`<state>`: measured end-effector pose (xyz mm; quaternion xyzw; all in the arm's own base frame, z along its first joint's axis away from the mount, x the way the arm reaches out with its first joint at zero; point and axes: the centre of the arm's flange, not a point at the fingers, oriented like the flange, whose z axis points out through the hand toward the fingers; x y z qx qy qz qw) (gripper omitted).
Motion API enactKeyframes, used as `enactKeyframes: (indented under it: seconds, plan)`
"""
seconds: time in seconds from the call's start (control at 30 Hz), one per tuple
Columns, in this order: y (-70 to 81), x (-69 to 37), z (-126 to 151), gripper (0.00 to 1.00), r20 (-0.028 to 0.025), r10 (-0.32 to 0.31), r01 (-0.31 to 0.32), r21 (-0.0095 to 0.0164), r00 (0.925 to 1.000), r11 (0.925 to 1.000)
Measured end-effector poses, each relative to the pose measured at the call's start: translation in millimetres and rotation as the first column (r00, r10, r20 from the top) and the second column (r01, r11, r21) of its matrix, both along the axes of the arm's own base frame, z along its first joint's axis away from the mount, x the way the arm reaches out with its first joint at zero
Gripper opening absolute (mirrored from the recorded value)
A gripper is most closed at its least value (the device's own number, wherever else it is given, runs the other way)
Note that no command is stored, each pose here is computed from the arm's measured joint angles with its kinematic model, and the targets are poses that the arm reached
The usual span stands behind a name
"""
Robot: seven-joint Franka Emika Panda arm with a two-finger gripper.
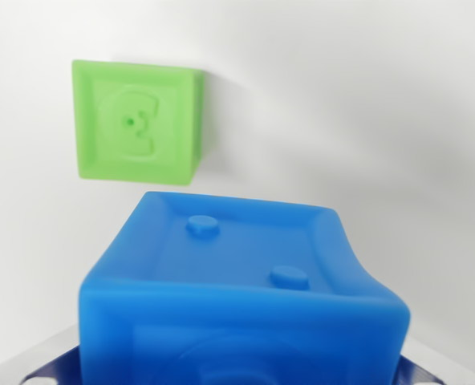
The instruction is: Stack cube
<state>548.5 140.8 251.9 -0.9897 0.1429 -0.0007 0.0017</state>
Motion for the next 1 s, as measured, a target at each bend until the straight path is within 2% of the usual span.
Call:
enactKeyframes:
  seconds: [0.23, 1.0]
  plan:
    - [13.3, 1.4, 1, 0.00, 0.0012, -0.017, 0.017, 0.0006, 0.9999, 0.9999]
    - [55.4, 4.9, 3, 0.00, -0.0004, -0.071, 0.071, 0.0007, 0.9975, 0.9975]
